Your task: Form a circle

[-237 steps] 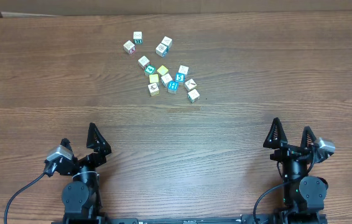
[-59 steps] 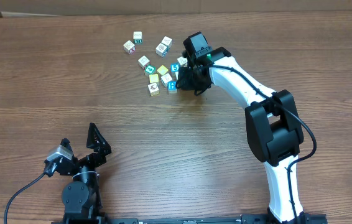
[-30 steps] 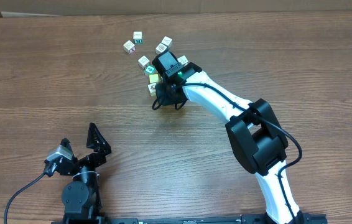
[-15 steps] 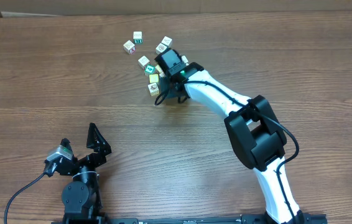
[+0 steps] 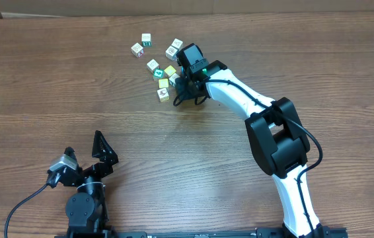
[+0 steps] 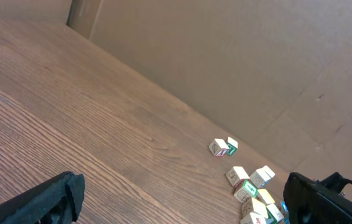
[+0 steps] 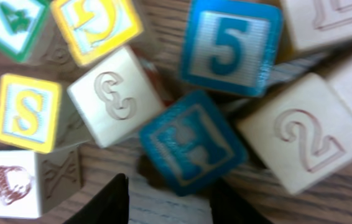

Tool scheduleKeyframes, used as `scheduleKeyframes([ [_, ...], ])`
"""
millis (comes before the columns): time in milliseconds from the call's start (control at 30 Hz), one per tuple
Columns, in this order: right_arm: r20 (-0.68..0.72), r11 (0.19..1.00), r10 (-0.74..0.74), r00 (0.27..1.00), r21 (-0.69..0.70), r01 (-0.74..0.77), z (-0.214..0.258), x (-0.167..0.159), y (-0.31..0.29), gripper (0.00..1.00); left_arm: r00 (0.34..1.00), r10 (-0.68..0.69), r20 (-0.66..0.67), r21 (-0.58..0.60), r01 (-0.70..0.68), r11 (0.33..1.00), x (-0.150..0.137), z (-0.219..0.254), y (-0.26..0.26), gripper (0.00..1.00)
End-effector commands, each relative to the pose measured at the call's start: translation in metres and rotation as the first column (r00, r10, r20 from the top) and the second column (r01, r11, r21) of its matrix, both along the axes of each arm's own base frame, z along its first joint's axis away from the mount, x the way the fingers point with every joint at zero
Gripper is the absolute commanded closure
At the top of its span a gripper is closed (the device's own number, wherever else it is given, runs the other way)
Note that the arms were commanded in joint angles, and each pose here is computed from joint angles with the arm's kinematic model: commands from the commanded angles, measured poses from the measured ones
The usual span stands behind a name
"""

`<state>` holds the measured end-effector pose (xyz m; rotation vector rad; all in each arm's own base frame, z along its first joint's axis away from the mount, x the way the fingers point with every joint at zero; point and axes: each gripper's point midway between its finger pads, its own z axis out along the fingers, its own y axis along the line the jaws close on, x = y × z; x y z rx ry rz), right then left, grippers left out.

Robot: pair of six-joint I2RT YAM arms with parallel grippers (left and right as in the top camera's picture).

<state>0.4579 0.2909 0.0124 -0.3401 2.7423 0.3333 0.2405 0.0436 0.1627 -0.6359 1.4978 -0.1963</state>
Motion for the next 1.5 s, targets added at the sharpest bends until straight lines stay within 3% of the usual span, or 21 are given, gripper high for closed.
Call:
scheduleKeyframes([
  [0,-0.005,0.999,0.031,1.000,0.017,-0.031,-0.004,-0.004,0.009,0.55,1.000,0.010,0.003,0.012,-0.010,1.000,-0.001,0.000,0.002,0.00],
  [67,-0.004,0.999,0.030,1.000,0.019,-0.029,-0.004,-0.004,0.009,0.56,1.000,0.010,0.003,0.012,-0.010,1.000,-0.001,0.000,0.002,0.01],
  [333,-0.090,0.994,0.061,0.994,0.098,-0.052,-0.004,-0.026,0.028,0.72,1.000,0.010,0.003,0.012,-0.010,1.000,-0.001,0.000,0.002,0.01],
  [567,-0.061,0.991,0.092,0.994,0.102,-0.085,-0.002,-0.029,0.042,0.71,1.000,0.010,0.003,0.012,-0.010,1.000,-0.001,0.000,0.002,0.00],
  [833,0.003,0.999,0.036,0.999,-0.001,-0.036,-0.005,-0.013,0.022,0.73,1.000,0.010,0.003,0.012,-0.010,1.000,-0.001,0.000,0.002,0.00],
  [1467,0.127,0.999,0.001,0.992,0.043,-0.007,0.010,0.033,0.001,0.69,1.000,0.010,0.003,0.012,-0.010,1.000,-0.001,0.000,0.002,0.00],
])
